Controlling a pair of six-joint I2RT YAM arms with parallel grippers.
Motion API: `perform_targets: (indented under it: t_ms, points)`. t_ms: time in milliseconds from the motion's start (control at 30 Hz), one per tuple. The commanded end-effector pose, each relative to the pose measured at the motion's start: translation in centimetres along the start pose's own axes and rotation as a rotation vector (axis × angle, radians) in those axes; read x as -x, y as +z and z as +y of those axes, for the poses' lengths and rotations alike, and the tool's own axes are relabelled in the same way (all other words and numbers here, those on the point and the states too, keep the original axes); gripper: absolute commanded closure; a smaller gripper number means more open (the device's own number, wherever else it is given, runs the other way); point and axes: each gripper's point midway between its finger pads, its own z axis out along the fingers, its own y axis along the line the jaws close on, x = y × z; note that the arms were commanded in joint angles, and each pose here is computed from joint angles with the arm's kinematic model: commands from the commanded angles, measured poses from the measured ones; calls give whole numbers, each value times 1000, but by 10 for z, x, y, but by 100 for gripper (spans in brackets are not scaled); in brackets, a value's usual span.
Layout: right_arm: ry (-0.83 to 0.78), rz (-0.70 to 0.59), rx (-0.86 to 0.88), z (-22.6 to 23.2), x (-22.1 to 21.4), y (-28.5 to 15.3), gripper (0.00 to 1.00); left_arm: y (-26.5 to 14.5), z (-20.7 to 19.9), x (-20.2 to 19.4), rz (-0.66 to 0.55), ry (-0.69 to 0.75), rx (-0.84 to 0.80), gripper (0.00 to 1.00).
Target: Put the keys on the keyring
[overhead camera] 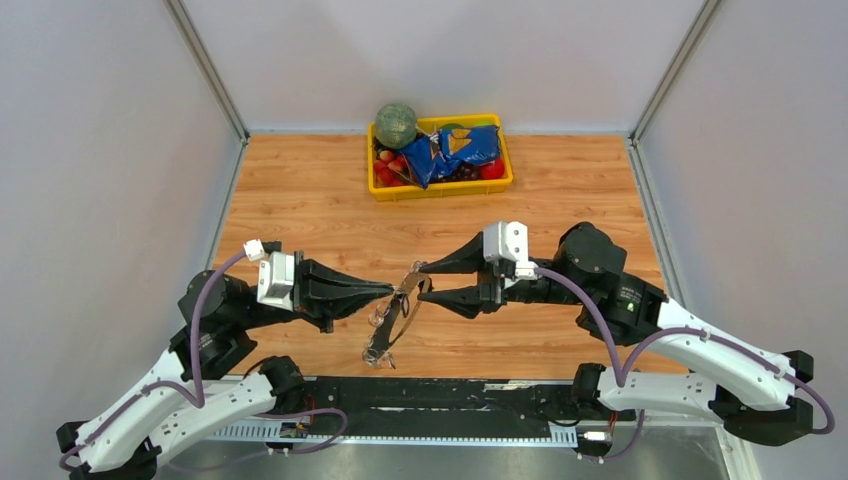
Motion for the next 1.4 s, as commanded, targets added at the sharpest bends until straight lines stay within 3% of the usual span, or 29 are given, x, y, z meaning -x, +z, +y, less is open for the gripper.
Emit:
perform_targets:
  t_ms: [0, 667, 1367]
  points:
    - [-31, -55, 89, 13, 26, 0, 58, 4, -8, 23, -90, -4, -46, 100]
    - [8, -118, 98, 13, 36, 11, 58, 5, -4, 24, -106, -22, -20, 100]
    - [39, -94, 123, 16, 25, 25, 78, 3, -1, 25, -122, -14, 4, 100]
